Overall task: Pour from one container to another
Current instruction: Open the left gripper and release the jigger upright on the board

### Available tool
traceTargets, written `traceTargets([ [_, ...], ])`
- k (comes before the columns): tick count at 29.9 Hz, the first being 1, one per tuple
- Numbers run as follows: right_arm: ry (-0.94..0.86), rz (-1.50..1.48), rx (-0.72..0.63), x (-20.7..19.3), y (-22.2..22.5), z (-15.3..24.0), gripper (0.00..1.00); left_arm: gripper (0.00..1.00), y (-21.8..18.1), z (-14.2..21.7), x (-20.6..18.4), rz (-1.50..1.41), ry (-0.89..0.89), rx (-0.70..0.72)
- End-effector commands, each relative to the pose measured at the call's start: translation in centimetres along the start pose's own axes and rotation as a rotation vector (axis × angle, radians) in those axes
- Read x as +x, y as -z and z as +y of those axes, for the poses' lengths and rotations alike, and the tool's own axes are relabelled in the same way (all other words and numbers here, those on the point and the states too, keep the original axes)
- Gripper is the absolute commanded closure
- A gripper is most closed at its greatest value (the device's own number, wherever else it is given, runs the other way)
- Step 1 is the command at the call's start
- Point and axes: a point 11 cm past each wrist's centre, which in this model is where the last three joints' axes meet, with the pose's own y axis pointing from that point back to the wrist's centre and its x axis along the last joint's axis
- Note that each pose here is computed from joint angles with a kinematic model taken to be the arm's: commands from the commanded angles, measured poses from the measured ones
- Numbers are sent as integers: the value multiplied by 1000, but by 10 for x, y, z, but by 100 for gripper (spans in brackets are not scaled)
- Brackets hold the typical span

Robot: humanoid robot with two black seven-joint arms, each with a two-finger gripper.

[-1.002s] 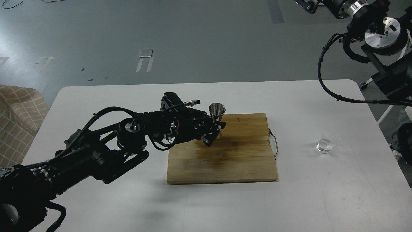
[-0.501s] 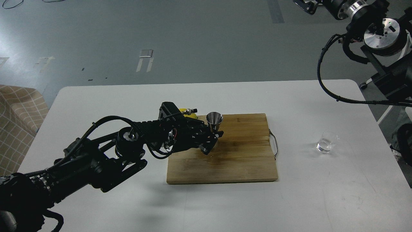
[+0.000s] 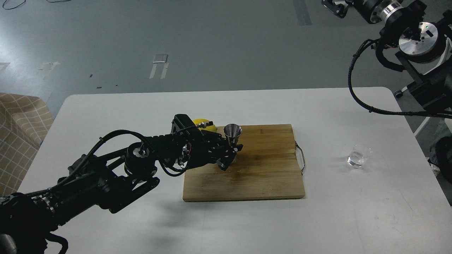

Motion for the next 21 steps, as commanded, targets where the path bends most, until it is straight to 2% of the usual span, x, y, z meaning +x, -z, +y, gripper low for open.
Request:
traceTargets([
  [1,1,-1,1,0,0,0,0,100,1,0,0,6,-4,4],
  [18,2,-1,2,-1,1,0,0,100,3,4,-8,23,-29,18],
  [19,3,0,3,-1,1,-1,0,89,4,4,-8,23,-29,16],
  [20,2,0,4,-1,1,0,0,83,3,4,-8,23,-29,14],
  [21,2,0,4,-1,1,0,0,82,3,4,-8,22,-30,14],
])
